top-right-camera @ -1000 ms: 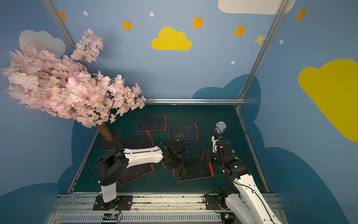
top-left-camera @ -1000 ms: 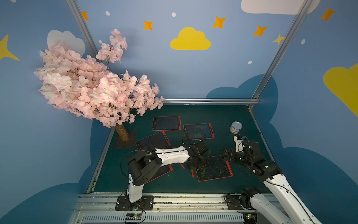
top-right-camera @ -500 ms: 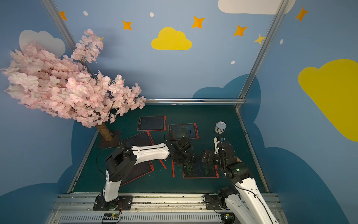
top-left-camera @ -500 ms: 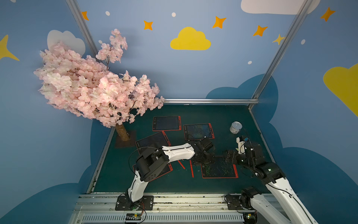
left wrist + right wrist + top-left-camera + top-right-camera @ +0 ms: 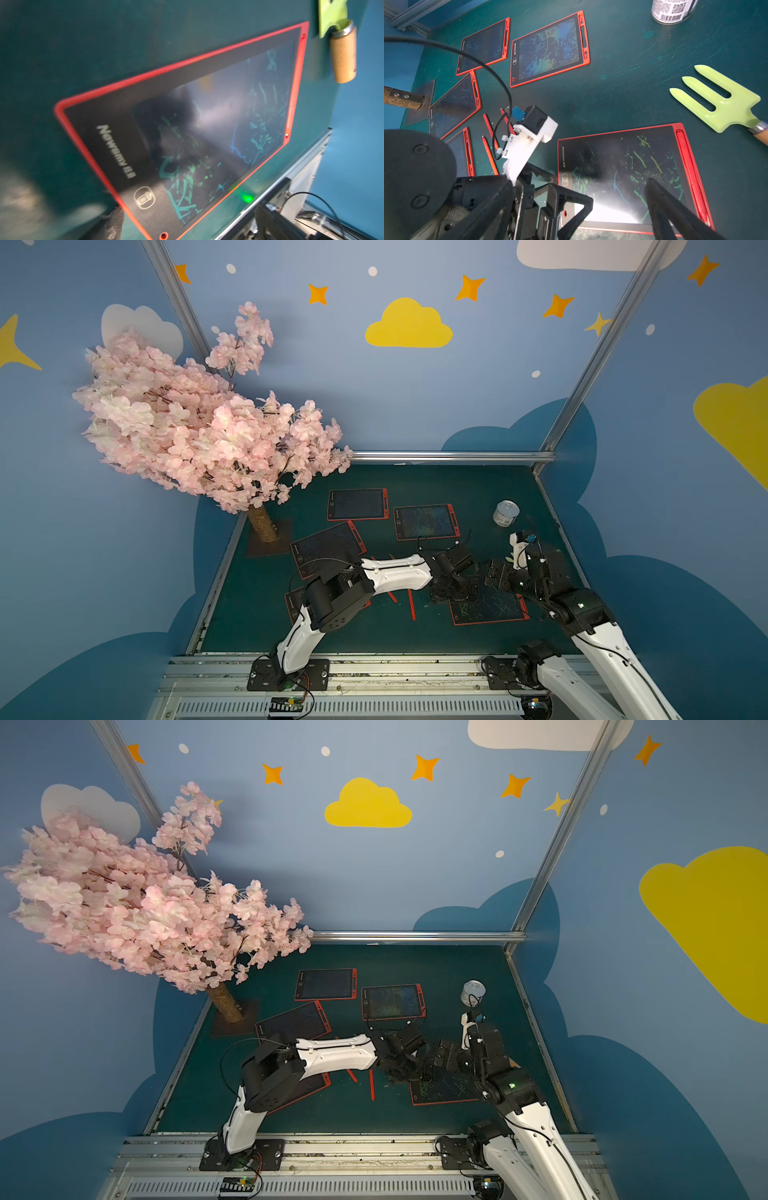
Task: Place the stylus back onto the writing tablet
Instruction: Move the writing tablet to the center of the board, then pick up the stylus from the center of the board.
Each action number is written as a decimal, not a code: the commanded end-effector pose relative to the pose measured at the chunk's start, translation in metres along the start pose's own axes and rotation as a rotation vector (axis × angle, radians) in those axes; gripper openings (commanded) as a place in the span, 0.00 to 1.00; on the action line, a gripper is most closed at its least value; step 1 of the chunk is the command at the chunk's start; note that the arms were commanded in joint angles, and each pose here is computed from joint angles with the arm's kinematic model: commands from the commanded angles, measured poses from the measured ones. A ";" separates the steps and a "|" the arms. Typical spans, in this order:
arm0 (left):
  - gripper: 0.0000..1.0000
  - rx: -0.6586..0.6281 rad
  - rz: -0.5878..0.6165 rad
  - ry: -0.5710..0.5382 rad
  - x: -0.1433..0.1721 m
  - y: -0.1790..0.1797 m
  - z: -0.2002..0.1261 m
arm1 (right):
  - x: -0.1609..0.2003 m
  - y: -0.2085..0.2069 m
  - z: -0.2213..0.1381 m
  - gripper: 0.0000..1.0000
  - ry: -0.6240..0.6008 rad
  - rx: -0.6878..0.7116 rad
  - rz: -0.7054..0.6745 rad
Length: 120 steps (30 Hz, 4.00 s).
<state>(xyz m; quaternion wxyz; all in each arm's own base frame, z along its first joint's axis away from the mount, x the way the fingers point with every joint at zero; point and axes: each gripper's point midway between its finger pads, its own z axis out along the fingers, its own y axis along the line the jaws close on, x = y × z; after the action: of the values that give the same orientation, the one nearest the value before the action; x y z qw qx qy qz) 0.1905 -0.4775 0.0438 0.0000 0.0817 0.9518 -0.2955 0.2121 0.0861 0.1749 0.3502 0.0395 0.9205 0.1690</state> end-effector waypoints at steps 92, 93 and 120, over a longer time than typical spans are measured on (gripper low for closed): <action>0.36 -0.311 -0.527 -0.246 -0.095 0.201 -0.107 | 0.018 0.059 -0.007 0.93 0.219 -0.235 -0.226; 0.35 -0.310 -0.527 -0.241 -0.094 0.202 -0.105 | 0.018 0.059 -0.007 0.93 0.220 -0.233 -0.226; 0.14 -0.330 -0.524 -0.229 -0.092 0.218 -0.090 | 0.016 0.050 -0.005 0.93 0.206 -0.180 -0.215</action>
<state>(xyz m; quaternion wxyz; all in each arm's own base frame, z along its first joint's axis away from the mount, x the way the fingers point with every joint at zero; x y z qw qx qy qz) 0.3280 -0.2726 0.0185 0.0625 -0.2011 0.9648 -0.1577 0.1978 0.1384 0.1915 0.2789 -0.1124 0.9268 0.2251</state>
